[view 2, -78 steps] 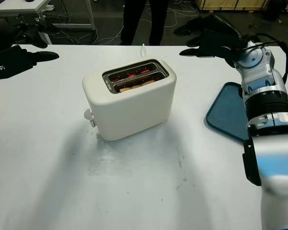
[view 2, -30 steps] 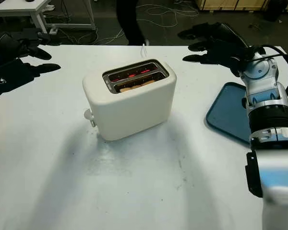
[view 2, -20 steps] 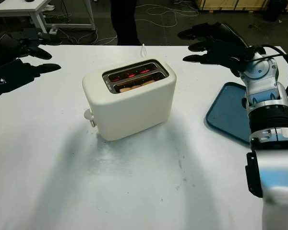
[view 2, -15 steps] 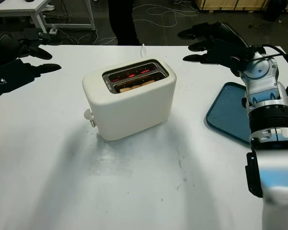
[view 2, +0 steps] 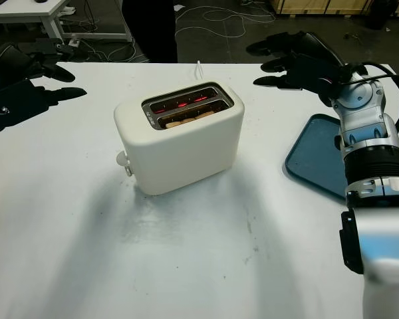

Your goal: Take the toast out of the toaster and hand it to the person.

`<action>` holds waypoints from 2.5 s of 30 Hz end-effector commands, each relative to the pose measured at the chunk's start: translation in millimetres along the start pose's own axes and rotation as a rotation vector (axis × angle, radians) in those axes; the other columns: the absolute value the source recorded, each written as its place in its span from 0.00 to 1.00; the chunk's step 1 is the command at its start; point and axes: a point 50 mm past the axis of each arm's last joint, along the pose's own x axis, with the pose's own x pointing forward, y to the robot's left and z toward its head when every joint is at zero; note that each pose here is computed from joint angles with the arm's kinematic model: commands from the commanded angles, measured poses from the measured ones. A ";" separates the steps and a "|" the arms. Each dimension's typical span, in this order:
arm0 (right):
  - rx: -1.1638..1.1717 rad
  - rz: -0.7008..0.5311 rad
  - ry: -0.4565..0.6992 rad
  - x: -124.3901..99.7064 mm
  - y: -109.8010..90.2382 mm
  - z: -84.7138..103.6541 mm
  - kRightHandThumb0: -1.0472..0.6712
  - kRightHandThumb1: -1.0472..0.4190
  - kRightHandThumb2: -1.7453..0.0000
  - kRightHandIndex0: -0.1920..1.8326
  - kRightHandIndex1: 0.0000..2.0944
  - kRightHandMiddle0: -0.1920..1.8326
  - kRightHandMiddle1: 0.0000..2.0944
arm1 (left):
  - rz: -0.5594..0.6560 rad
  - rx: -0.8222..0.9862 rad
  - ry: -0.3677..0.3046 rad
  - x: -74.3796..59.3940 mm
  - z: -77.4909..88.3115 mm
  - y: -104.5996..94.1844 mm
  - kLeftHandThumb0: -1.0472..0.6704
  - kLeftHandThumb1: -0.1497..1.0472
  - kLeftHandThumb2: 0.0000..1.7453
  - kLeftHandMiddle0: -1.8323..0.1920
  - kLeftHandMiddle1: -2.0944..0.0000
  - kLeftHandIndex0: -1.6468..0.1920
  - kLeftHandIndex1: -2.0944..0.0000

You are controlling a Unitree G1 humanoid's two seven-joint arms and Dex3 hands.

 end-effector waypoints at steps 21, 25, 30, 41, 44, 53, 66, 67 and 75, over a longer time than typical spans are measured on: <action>-0.005 0.007 0.018 -1.5 6.6 -2.1 0.35 0.12 1.00 0.46 0.01 0.42 0.00 | 0.006 -0.005 -0.041 -3.1 8.5 1.0 0.34 0.88 0.00 0.68 0.63 0.59 0.86; 0.001 0.005 0.024 -1.5 6.3 -2.2 0.35 0.12 1.00 0.45 0.00 0.42 0.00 | 0.003 0.005 -0.040 -3.1 8.4 1.2 0.33 0.88 0.00 0.68 0.63 0.59 0.86; -0.009 0.008 0.029 -1.6 6.3 -2.7 0.35 0.12 1.00 0.45 0.00 0.42 0.00 | 0.008 -0.002 -0.040 -3.3 7.7 0.7 0.33 0.87 0.00 0.68 0.63 0.59 0.86; -0.024 0.012 0.019 -0.9 6.9 -1.6 0.33 0.12 1.00 0.46 0.01 0.42 0.00 | 0.004 0.004 -0.029 -4.5 5.0 1.1 0.33 0.88 0.00 0.68 0.62 0.59 0.86; -0.036 0.013 0.018 -1.1 6.7 -1.2 0.32 0.12 1.00 0.47 0.01 0.43 0.01 | 0.006 0.012 -0.028 -4.9 4.8 1.4 0.32 0.88 0.00 0.68 0.62 0.59 0.86; -0.029 0.016 0.017 -0.4 7.1 -0.8 0.32 0.12 1.00 0.47 0.01 0.43 0.00 | 0.005 0.007 -0.035 -4.9 5.7 1.2 0.33 0.88 0.00 0.68 0.63 0.59 0.87; -0.024 0.017 0.018 -0.7 6.4 -1.6 0.33 0.12 1.00 0.47 0.00 0.43 0.00 | 0.004 -0.004 -0.034 -4.4 6.7 0.9 0.34 0.87 0.00 0.68 0.63 0.59 0.87; -0.025 0.016 0.020 -0.8 6.3 -1.8 0.32 0.12 1.00 0.47 0.00 0.43 0.00 | 0.004 0.002 -0.035 -4.4 6.9 0.9 0.34 0.87 0.00 0.68 0.63 0.59 0.87; -0.017 0.018 0.021 -0.2 6.6 -0.8 0.33 0.12 1.00 0.46 0.00 0.42 0.00 | 0.001 0.010 -0.034 -4.5 7.2 1.4 0.34 0.87 0.00 0.68 0.63 0.58 0.87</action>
